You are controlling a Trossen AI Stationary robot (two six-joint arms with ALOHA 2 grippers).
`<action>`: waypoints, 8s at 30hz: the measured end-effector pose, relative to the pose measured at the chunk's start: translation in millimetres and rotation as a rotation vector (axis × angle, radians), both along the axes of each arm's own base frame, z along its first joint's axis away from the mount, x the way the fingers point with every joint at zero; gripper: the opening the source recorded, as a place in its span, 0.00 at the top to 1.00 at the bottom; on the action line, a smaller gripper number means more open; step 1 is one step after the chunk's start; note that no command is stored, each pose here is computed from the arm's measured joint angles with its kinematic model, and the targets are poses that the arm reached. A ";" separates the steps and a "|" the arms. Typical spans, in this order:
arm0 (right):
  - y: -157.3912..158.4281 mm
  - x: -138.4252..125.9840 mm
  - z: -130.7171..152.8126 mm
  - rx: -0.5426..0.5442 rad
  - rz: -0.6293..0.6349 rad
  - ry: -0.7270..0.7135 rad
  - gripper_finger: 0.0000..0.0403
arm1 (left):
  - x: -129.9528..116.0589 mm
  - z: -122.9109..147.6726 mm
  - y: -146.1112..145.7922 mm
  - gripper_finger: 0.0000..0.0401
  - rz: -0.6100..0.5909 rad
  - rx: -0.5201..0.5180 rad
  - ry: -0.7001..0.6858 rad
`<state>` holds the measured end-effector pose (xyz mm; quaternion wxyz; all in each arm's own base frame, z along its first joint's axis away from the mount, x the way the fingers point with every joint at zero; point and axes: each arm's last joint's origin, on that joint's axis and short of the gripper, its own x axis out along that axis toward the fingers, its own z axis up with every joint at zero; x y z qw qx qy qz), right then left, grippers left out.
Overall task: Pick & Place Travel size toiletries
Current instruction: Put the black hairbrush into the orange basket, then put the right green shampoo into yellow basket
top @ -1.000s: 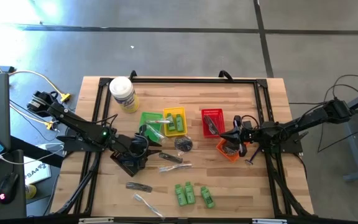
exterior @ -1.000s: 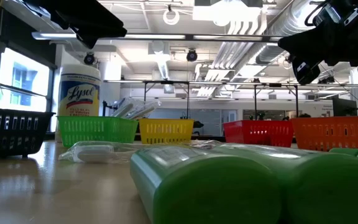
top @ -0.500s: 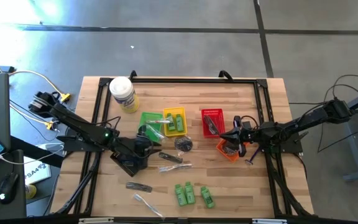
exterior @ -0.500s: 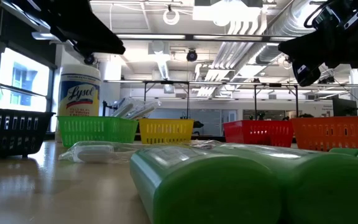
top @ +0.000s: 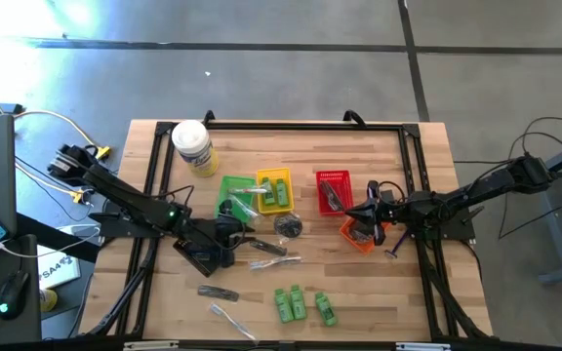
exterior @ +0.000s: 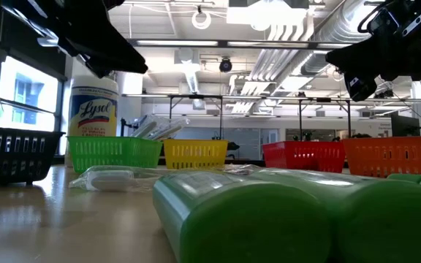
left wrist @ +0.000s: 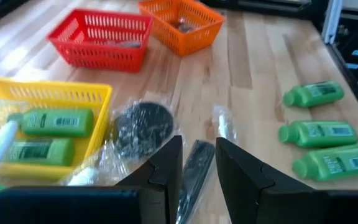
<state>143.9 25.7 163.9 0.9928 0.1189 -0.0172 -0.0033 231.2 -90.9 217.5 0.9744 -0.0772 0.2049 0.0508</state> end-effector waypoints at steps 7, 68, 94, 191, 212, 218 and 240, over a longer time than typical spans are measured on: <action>-0.1 0.0 0.1 -0.023 -0.004 0.000 0.99 | 1.5 -3.9 -0.7 0.76 0.002 0.003 0.017; 0.1 -0.1 0.9 -0.024 0.003 -0.009 0.99 | 212.2 -70.2 28.5 0.51 0.132 0.054 0.661; 0.2 -0.2 3.2 0.021 0.007 -0.032 0.99 | 195.5 -18.2 -25.0 1.00 -0.157 0.217 0.522; 10.3 -44.0 105.0 -0.070 0.138 -0.227 0.99 | 257.1 44.4 43.7 1.00 -0.400 -0.064 -0.258; 7.5 -44.0 103.3 -0.113 0.039 -0.201 0.99 | 321.7 -9.8 65.8 1.00 -0.343 -0.085 -0.162; 7.6 -43.7 102.3 -0.118 0.040 -0.191 0.99 | 326.4 -29.0 88.5 1.00 -0.297 -0.135 -0.139; 8.0 -43.1 99.9 -0.102 0.048 -0.165 0.99 | 325.2 -30.5 82.7 0.53 -0.451 -0.160 -0.136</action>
